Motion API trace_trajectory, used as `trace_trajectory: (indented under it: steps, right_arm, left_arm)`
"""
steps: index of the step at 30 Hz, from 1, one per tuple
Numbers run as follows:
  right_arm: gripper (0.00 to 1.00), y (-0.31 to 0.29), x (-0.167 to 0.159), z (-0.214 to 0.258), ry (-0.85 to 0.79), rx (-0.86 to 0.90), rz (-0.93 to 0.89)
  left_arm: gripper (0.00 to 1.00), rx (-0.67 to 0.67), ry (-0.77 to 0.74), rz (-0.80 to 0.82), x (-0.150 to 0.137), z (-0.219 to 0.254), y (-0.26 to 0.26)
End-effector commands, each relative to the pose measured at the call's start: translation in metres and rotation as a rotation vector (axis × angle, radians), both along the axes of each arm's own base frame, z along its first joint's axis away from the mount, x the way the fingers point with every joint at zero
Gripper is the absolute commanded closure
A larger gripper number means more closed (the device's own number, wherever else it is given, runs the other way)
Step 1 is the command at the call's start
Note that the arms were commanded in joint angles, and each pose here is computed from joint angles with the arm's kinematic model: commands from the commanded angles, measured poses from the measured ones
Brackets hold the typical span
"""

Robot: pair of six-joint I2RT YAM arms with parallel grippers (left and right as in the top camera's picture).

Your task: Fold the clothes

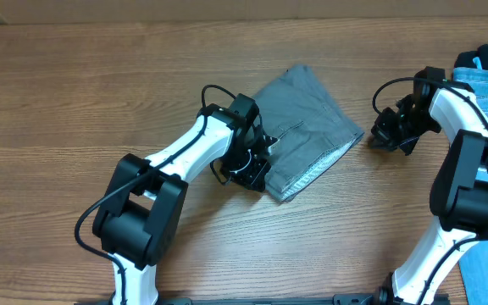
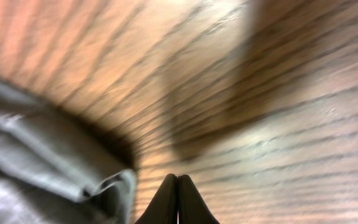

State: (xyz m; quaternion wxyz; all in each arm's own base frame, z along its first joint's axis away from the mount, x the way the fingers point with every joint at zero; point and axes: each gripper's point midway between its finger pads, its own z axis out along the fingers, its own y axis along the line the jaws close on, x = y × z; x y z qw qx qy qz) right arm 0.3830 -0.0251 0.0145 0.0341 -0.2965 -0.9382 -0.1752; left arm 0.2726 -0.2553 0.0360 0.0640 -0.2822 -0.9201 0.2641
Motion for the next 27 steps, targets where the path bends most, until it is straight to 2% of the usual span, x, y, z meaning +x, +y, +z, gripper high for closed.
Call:
trace_trajectory:
  steps: [1,2,3,4,5,6,10,12,13,15,16,17,21,27]
  right_arm:
    - [0.96,0.006,0.013,0.054,-0.158,0.006,0.02]
    - [0.96,0.006,0.015,0.064,-0.186,0.002,0.02]
    - [0.95,0.007,0.016,0.075,-0.219,-0.001,0.018]
    - [0.89,0.006,0.018,0.085,-0.244,-0.005,0.011]
    - [0.83,0.007,0.018,0.093,-0.267,-0.005,0.012]
    - [0.79,0.008,0.019,0.101,-0.288,-0.004,0.013]
    - [0.74,0.011,0.016,0.117,-0.32,0.004,0.014]
    - [0.66,0.012,0.013,0.119,-0.315,0.007,0.015]
    - [0.58,0.014,0.013,0.119,-0.314,0.009,0.018]
    - [0.35,0.017,0.013,0.118,-0.313,0.011,0.026]
    - [0.04,0.02,0.012,0.118,-0.307,0.013,0.034]
    - [0.0,0.023,0.011,0.118,-0.304,0.014,0.039]
    - [0.0,0.029,0.01,0.118,-0.3,0.017,0.056]
    - [0.0,0.037,0.01,0.118,-0.298,0.021,0.074]
  left_arm:
    - [0.93,-0.133,-0.228,-0.044,0.028,0.075,-0.01]
    - [0.84,-0.133,-0.278,-0.04,0.034,0.088,-0.009]
    - [0.66,-0.125,-0.345,-0.033,0.043,0.104,-0.007]
    - [0.3,-0.106,-0.411,-0.018,0.053,0.119,-0.003]
    - [0.0,-0.091,-0.465,0.003,0.062,0.13,0.001]
    - [0.0,-0.073,-0.525,0.034,0.073,0.143,0.005]
    - [0.0,-0.046,-0.689,0.149,0.115,0.179,0.022]
    - [0.0,-0.056,-0.753,0.196,0.136,0.191,0.032]
    - [0.0,-0.064,-0.779,0.224,0.146,0.196,0.039]
    - [0.0,-0.074,-0.819,0.291,0.167,0.203,0.055]
    - [0.0,-0.088,-0.837,0.323,0.182,0.203,0.067]
    - [0.0,-0.1,-0.835,0.332,0.188,0.2,0.072]
    - [0.0,-0.198,-0.766,0.301,0.204,0.174,0.082]
    - [0.0,-0.309,-0.638,0.223,0.211,0.116,0.077]
